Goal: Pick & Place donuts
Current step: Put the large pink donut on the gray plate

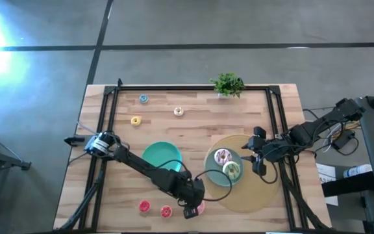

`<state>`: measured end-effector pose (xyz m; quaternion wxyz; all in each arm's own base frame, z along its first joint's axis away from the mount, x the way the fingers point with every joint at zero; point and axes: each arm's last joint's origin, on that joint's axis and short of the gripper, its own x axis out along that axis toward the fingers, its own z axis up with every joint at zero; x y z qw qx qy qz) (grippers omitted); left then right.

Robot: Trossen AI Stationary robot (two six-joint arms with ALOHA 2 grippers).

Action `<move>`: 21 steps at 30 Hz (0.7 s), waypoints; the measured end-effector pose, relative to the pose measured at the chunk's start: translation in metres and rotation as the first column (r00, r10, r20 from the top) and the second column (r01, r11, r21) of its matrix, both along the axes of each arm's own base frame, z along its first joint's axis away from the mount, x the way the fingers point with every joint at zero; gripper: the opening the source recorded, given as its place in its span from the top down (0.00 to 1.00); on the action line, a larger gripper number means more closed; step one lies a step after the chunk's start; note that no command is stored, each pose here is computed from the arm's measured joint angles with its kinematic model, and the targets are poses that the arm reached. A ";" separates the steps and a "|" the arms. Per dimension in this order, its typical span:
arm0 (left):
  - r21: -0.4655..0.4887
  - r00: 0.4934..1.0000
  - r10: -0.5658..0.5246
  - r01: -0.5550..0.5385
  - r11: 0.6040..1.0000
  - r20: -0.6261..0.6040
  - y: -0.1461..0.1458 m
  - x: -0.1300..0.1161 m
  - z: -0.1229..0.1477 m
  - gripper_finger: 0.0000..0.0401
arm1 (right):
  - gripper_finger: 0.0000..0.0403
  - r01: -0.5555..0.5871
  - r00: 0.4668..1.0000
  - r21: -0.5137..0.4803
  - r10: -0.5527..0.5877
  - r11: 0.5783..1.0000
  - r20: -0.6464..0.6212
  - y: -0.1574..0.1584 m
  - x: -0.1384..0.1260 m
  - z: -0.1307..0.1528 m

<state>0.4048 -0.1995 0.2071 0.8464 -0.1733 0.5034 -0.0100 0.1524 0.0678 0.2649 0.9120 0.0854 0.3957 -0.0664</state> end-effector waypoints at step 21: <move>0.030 0.996 0.030 -0.027 0.999 -0.079 -0.003 0.008 -0.041 0.49 | 0.50 0.000 1.000 -0.001 0.000 1.000 -0.005 0.000 0.000 0.000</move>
